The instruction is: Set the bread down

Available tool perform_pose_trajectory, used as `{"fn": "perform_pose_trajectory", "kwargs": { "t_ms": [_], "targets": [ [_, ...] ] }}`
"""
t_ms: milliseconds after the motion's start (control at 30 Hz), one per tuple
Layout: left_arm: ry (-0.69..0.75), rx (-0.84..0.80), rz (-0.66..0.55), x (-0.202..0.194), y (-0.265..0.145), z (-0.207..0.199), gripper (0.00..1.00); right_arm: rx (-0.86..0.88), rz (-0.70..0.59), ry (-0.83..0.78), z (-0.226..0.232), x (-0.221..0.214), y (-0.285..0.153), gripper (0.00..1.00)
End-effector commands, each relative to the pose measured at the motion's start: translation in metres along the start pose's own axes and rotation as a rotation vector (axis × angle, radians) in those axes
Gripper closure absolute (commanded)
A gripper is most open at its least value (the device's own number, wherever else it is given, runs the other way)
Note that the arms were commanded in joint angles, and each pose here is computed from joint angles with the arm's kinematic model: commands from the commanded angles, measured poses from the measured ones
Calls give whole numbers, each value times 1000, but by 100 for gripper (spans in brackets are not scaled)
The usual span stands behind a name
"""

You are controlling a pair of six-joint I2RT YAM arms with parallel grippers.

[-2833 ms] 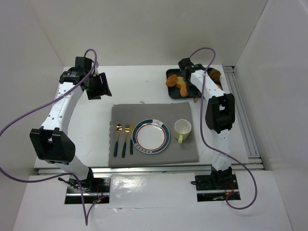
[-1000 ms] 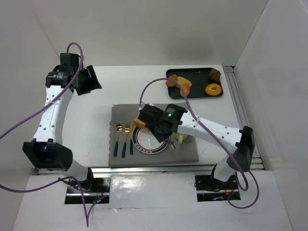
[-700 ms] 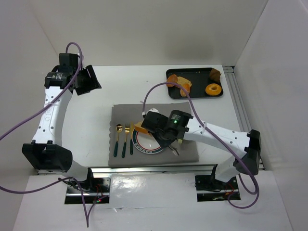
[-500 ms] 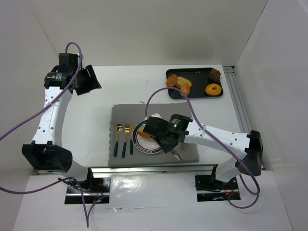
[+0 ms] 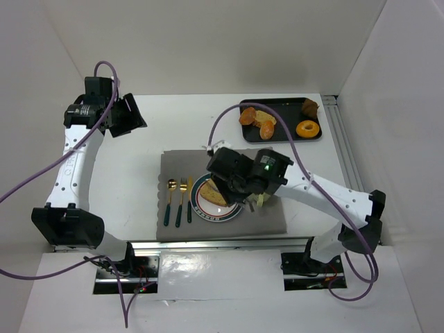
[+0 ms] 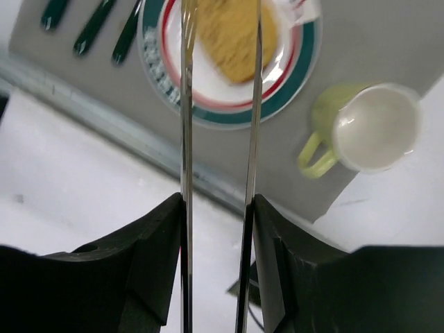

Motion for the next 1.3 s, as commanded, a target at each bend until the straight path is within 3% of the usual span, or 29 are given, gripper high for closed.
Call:
{"fn": "perform_pose_trajectory", "kwargs": {
  "t_ms": [0, 133, 167, 267, 400, 533, 1200, 1267],
  "targets": [
    [-3, -26, -19, 2, -1, -3, 30, -121, -95, 80, -39, 41, 0, 50],
    [-2, -46, -13, 1, 0, -4, 30, -221, -207, 194, -85, 108, 23, 49],
    [-3, -55, 0, -2, 2, -5, 30, -203, -192, 240, -98, 117, 30, 49],
    [-3, -64, 3, -2, 2, -6, 30, -170, -311, 381, -145, 158, 48, 50],
    [-5, -60, 14, -4, 8, -4, 29, -189, -349, 516, -207, 183, 74, 50],
    [-8, -50, 43, -7, 18, -2, 29, -184, -348, 551, -231, 202, 98, 49],
    [6, -22, 72, -10, 33, 3, 29, -183, -225, 539, -231, 206, 185, 45],
    [6, -22, 72, -10, 33, 3, 29, -193, -226, 539, -232, 206, 185, 50]
  ]
}}
Point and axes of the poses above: each gripper's point midway between its finger pads, its own y axis out along the fingers, its own z axis along the line the jaws close on, x = y × z, the point moved 7 cm from there along -y, back along the fingers, and after that the axes turned 5 degrees about y, right-handed, at the moved point
